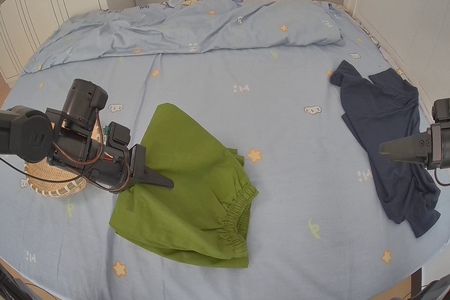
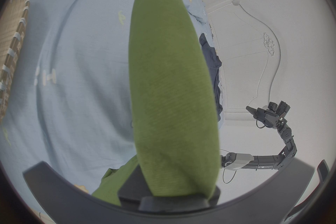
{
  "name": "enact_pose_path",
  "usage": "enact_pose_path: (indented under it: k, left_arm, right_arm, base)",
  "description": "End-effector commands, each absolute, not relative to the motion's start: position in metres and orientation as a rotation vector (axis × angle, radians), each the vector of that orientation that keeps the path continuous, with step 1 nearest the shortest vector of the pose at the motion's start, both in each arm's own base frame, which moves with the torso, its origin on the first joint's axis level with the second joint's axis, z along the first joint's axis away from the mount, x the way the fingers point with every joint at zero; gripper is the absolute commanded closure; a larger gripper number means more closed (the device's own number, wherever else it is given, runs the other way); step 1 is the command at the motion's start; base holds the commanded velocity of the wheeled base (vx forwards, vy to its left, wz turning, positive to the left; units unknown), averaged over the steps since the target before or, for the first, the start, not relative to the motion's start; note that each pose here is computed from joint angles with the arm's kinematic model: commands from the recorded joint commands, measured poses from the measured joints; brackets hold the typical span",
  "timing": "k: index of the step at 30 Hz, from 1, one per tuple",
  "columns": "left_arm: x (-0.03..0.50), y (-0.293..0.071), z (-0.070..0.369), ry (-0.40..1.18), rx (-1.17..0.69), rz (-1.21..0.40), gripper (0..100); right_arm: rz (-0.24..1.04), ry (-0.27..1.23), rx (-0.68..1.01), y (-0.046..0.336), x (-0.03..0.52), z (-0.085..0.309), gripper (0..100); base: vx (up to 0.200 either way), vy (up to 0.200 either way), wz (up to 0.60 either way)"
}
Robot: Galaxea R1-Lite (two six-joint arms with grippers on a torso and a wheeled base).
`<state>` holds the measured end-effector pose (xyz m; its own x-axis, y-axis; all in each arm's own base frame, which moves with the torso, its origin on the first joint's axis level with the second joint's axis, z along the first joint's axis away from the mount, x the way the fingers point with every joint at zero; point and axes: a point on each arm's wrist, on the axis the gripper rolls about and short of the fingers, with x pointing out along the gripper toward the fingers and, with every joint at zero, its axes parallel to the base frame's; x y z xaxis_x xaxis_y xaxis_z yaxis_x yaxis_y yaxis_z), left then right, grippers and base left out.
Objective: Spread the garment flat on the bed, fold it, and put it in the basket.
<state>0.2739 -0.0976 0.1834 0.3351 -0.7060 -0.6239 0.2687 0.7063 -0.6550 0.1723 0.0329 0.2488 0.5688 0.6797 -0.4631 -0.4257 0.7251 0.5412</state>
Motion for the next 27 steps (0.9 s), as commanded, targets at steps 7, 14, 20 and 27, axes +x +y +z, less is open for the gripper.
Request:
enact_pose_path:
  k: [7,14,20,27]
  left_arm:
    - [0.272,-0.099,0.185,1.043,-0.481,-0.678,100]
    - [0.273,-0.100,0.183,1.049,-0.477,-0.680,100]
    - [0.269,-0.103,0.183,1.049,-0.456,-0.699,100]
    - [0.254,-0.103,0.192,0.993,-0.381,-0.735,100]
  right_arm:
    - [0.670,0.701,0.393,0.033,0.172,0.250,0]
    - [0.672,0.701,0.393,0.033,0.172,0.250,0]
    - [0.672,0.698,0.393,0.033,0.171,0.250,0]
    - [0.686,0.705,0.390,0.035,0.170,0.250,0]
  base:
    - [0.000,0.200,0.00]
    - [0.000,0.200,0.00]
    - [0.000,0.100,0.00]
    - [0.000,0.000,0.00]
